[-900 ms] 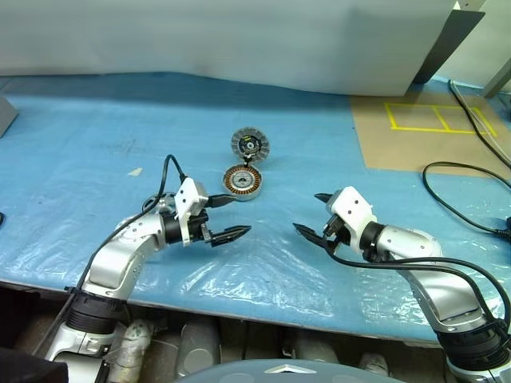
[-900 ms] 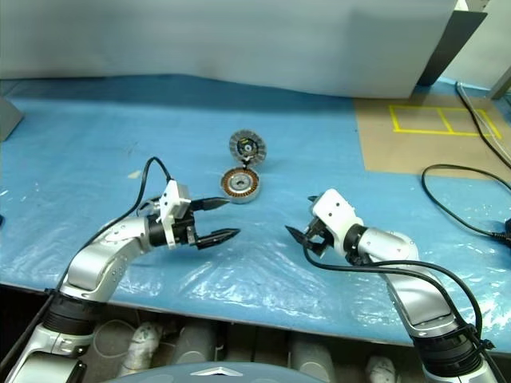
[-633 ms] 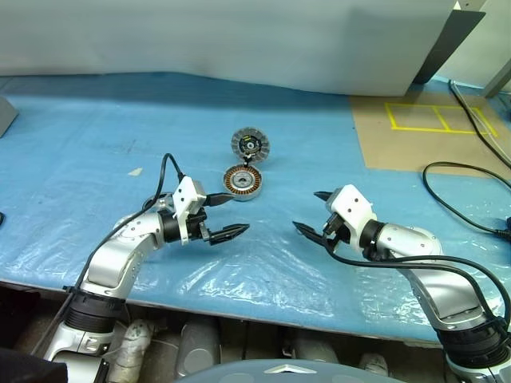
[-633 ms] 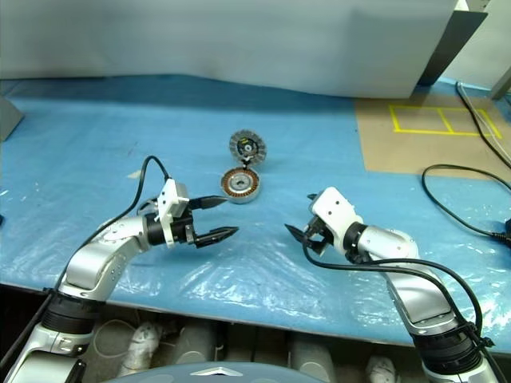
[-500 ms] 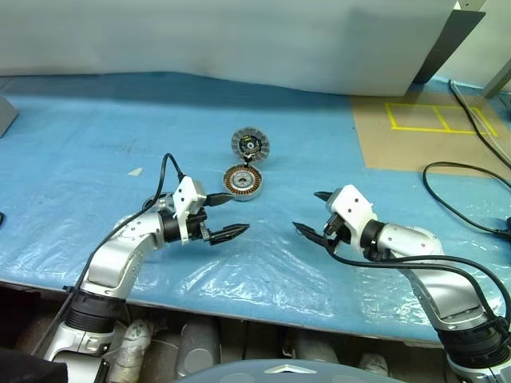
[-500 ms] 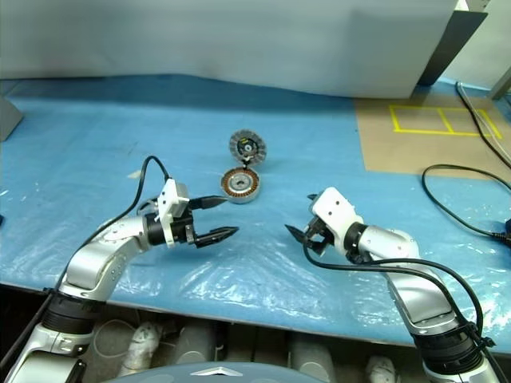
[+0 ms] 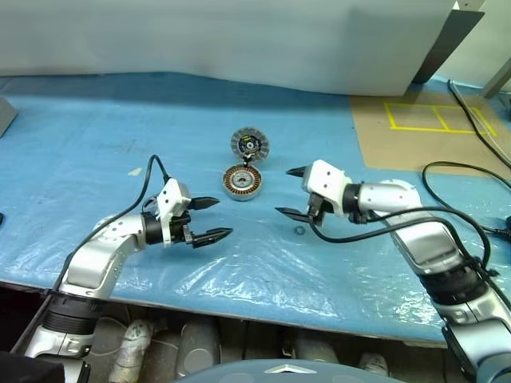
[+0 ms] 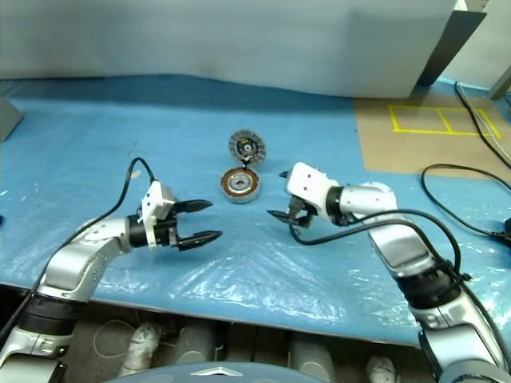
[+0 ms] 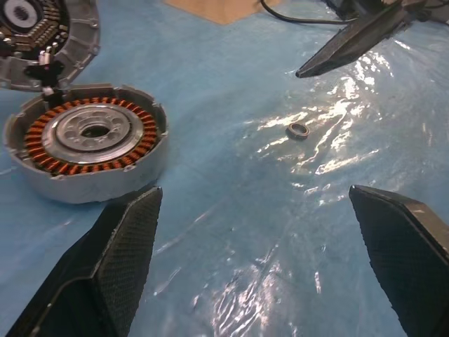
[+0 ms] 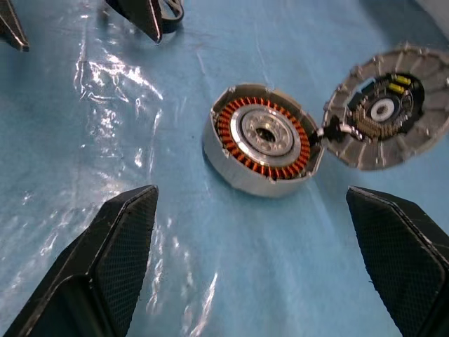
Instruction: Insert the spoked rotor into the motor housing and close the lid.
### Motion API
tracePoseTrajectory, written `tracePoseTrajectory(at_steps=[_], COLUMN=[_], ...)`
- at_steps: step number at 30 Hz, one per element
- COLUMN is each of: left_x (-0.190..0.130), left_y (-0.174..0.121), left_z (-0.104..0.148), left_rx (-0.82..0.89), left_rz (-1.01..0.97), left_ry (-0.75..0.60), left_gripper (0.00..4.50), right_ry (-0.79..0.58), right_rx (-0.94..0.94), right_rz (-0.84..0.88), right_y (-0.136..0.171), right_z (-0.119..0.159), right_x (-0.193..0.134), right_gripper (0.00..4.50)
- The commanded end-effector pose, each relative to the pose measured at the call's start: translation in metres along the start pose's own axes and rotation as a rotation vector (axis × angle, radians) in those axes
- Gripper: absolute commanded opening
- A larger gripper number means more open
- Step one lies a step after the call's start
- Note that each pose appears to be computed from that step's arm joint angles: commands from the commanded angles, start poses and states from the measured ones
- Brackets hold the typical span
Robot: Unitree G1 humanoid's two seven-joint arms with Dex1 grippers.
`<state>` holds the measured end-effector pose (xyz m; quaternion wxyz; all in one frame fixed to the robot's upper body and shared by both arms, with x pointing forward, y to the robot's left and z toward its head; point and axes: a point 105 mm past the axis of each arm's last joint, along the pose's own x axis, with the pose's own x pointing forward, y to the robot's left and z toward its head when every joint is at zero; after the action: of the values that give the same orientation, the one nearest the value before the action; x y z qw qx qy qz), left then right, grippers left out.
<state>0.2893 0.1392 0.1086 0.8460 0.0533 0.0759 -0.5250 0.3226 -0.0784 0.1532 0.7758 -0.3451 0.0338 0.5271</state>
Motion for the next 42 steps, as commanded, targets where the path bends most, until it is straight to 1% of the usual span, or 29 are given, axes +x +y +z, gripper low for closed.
tracePoseTrajectory(at_steps=[1, 6, 8, 13, 18, 25, 29, 33, 36, 41, 42], left_x=[-0.012, -0.016, -0.015, -0.014, -0.015, -0.01, -0.008, -0.007, -0.006, -0.002, -0.001], left_y=[0.009, 0.011, 0.008, 0.0, -0.002, -0.007, -0.009, -0.01, -0.011, -0.014, -0.015], left_z=[0.005, 0.006, 0.004, 0.002, 0.0, -0.002, -0.002, -0.003, -0.003, -0.003, -0.003], left_rx=[0.044, 0.052, 0.05, 0.042, 0.035, 0.022, 0.015, 0.013, 0.011, 0.008, 0.007], left_rz=[0.051, 0.097, 0.104, 0.111, 0.124, 0.12, 0.114, 0.113, 0.108, 0.101, 0.098], left_ry=[-0.008, -0.026, -0.032, -0.04, -0.04, -0.047, -0.052, -0.05, -0.053, -0.058, -0.06], left_gripper=[4.5, 4.5, 4.5, 4.5, 4.5, 4.5, 4.5, 4.5, 4.5, 4.5, 4.5], right_ry=[-0.009, -0.01, 0.005, 0.025, 0.056, 0.101, 0.124, 0.17, 0.217, 0.252, 0.254], right_rx=[-0.084, -0.022, -0.032, -0.056, -0.095, -0.165, -0.233, -0.308, -0.353, -0.397, -0.405], right_rz=[0.085, 0.19, 0.223, 0.231, 0.226, 0.268, 0.255, 0.292, 0.342, 0.364, 0.371], right_y=[-0.005, -0.011, -0.011, -0.018, -0.022, -0.015, -0.02, -0.017, -0.011, -0.008, -0.007], right_z=[0.008, 0.005, 0.002, -0.002, -0.009, -0.015, -0.013, -0.016, -0.025, -0.032, -0.032], right_x=[0.018, 0.051, 0.064, 0.082, 0.092, 0.103, 0.107, 0.109, 0.108, 0.109, 0.109], right_gripper=[4.48, 4.48, 4.48, 4.48, 4.48, 4.48, 4.48, 4.48, 3.85, 2.21, 2.1])
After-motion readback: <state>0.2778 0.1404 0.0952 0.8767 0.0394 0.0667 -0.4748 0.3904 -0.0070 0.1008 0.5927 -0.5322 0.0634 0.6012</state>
